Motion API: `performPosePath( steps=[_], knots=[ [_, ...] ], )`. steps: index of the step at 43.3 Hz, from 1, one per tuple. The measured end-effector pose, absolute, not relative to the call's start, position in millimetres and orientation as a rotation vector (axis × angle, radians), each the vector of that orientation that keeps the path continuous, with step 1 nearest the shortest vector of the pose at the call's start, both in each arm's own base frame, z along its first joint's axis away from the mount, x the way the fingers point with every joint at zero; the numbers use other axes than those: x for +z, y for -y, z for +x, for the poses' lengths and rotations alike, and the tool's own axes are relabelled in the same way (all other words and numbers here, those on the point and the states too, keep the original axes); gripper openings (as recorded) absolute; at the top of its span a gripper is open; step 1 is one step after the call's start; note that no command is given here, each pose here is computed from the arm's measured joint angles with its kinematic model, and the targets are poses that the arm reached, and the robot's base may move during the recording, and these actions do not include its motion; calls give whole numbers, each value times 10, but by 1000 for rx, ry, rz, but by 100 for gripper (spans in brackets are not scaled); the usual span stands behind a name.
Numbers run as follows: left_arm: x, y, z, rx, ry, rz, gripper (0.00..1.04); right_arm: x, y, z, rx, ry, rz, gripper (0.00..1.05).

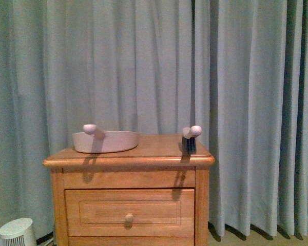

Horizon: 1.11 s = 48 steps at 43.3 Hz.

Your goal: Clean up trash

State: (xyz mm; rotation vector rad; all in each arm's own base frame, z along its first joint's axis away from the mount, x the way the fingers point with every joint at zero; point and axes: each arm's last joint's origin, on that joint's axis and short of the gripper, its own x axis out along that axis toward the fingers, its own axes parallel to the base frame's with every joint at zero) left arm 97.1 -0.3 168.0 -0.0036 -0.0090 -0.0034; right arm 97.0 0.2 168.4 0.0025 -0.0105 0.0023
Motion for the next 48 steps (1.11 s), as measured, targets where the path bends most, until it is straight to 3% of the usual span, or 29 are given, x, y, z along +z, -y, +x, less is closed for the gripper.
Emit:
performPosePath(
  steps=[48],
  knots=[
    [1680, 3, 971, -3, 9, -4, 97, 1685, -2, 970, 2, 11, 2, 97]
  ],
)
